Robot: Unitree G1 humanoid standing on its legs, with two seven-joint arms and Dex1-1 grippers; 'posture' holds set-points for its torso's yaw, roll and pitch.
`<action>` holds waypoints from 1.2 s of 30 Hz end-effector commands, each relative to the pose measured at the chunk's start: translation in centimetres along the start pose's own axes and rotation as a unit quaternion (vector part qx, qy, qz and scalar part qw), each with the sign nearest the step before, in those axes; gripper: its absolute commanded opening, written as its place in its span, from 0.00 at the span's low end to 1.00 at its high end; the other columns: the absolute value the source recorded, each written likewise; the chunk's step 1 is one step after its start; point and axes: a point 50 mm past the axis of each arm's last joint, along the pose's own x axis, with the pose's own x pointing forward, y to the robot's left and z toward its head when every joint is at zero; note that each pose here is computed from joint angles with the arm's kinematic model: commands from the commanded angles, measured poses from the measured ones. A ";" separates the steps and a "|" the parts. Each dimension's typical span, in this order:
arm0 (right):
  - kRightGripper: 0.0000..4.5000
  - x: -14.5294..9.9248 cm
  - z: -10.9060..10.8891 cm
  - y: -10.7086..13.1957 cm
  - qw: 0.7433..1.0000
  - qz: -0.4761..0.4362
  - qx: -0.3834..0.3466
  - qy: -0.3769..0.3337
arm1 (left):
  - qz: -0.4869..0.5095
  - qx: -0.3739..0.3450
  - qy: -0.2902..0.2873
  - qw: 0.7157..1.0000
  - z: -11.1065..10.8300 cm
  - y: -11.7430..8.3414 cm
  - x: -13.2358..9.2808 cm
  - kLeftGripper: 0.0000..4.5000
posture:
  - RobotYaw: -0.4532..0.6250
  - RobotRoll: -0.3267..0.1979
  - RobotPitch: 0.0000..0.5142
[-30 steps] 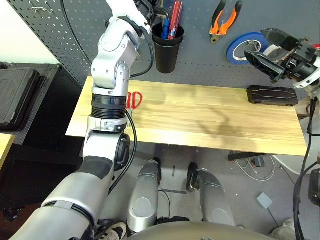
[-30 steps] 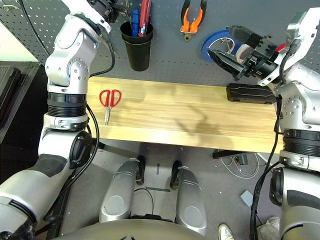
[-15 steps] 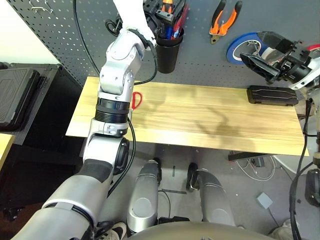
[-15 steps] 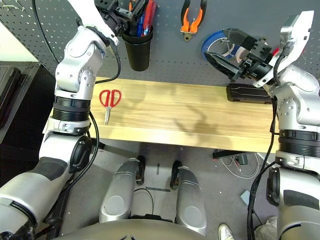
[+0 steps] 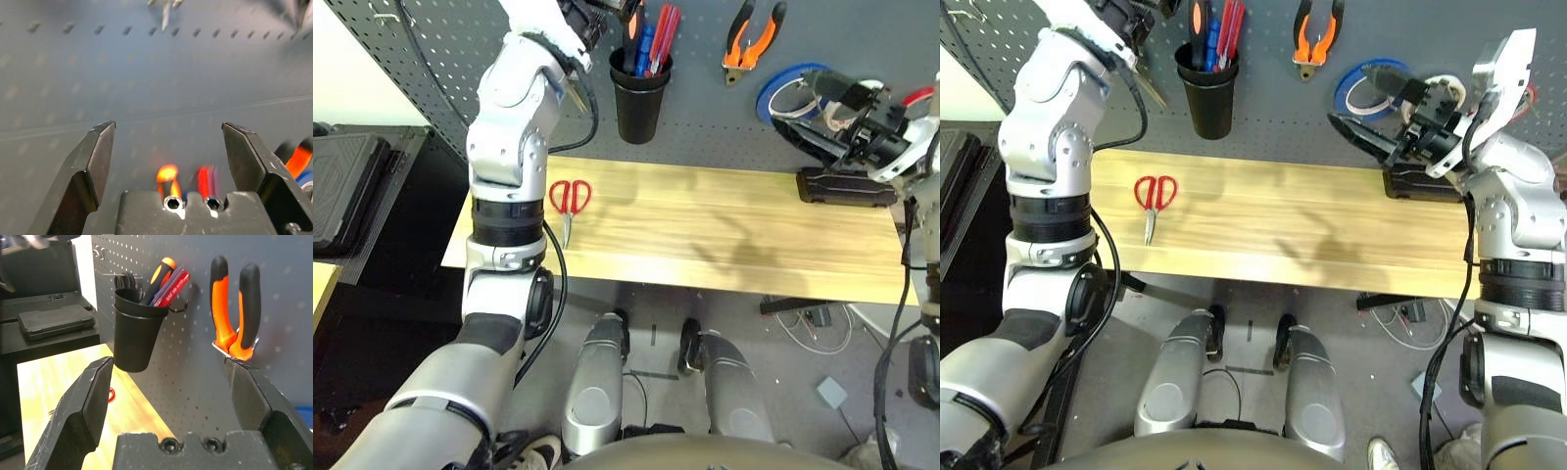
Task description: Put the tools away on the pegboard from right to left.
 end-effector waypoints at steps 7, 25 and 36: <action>1.00 0.4 -3.4 2.9 0.992 0.063 0.020 0.108 | 0.003 -0.014 0.112 0.994 -3.3 -1.4 -5.4 0.99 | 0.60 0.62 0.44; 1.00 2.1 -11.1 8.1 0.972 0.078 0.047 0.215 | 0.053 -0.024 0.302 0.951 -12.7 -2.3 -12.3 0.99 | 0.61 0.62 0.52; 1.00 4.3 -15.0 10.9 0.966 0.099 0.035 0.235 | 0.114 0.008 0.368 0.923 -16.7 -0.7 -14.6 0.99 | 0.62 0.62 0.59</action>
